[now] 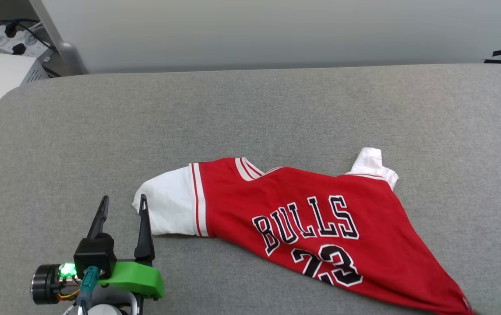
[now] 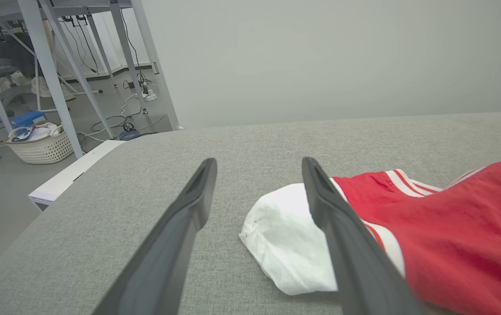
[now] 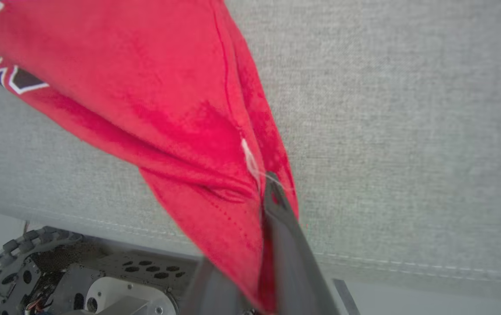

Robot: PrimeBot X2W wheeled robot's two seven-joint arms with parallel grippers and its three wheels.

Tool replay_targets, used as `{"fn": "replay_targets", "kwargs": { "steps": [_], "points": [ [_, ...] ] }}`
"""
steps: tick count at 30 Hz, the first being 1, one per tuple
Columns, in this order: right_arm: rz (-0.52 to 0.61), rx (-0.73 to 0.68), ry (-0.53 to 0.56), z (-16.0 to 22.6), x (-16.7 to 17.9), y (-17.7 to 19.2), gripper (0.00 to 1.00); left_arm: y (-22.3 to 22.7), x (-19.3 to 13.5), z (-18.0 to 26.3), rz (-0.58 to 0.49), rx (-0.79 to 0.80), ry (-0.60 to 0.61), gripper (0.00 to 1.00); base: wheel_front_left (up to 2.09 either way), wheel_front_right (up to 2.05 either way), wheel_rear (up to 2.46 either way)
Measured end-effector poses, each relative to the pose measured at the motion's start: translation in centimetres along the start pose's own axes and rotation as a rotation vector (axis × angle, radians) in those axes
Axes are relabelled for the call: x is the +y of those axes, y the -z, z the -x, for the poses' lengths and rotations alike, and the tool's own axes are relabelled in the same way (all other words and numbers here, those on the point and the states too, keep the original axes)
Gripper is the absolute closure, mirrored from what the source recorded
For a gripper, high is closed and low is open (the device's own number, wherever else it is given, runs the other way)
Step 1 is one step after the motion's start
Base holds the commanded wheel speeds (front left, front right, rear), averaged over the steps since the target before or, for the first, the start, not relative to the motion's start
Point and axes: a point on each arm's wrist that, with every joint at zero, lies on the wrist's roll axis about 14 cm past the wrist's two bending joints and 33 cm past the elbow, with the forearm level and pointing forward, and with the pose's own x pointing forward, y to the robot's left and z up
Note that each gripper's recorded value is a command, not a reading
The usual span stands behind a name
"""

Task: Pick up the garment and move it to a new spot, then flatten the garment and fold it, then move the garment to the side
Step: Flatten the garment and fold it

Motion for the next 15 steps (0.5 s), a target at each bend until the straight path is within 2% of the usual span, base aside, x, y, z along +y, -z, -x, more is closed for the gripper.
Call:
{"fn": "replay_targets", "kwargs": {
  "steps": [6, 15],
  "points": [
    [0.055, -0.273, 0.048, 1.8, -1.2, -7.3, 0.0, -0.1, -0.3, 0.0, -0.004, -0.004, 0.012, 0.0, 0.0, 0.0, 0.0],
    [0.169, -0.618, 0.107, 7.6, -2.0, -18.2, 0.0, -0.3, -0.3, 0.1, -0.005, -0.008, 0.012, 0.0, 0.0, 0.0, 0.0]
  ]
}}
